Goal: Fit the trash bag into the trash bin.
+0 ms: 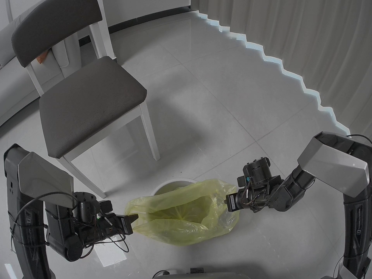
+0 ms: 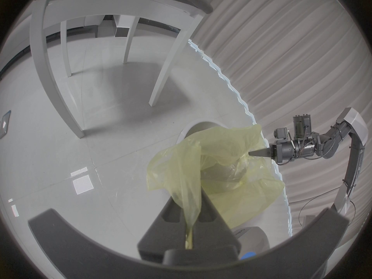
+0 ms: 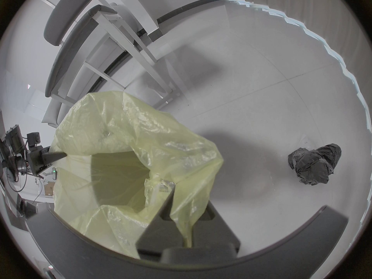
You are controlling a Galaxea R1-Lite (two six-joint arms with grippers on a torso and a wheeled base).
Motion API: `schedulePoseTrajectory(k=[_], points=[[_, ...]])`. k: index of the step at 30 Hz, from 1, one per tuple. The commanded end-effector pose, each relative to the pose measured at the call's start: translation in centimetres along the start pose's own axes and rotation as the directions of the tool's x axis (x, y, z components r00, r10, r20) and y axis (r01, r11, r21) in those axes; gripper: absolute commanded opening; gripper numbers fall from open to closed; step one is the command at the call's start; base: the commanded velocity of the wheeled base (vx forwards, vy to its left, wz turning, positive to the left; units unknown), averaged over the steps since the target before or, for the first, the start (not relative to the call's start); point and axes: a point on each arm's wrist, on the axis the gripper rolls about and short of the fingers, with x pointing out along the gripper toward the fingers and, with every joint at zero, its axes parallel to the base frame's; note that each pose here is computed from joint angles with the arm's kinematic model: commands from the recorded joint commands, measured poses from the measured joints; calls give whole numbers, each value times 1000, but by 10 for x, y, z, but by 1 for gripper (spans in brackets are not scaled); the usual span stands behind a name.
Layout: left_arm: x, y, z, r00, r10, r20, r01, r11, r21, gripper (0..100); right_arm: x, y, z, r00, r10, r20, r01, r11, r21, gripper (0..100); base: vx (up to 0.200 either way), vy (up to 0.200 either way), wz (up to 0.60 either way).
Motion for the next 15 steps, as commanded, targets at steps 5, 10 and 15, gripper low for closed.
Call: schedulePoseTrajectory(k=[5,10,15], points=[[-1,-2,5,1000,-7,31,7,1000,3,0,-32,6,13,997,22,70,-20,999,-28,100,0,0,0],[-5,-6,11,998,-18,61,18,1000,13,0,-55,15,33,988,47,149,-35,996,-83,100,0,0,0],[-3,-7,15,997,-28,77,26,999,21,0,-53,21,52,977,66,202,-42,992,-123,100,0,0,0]])
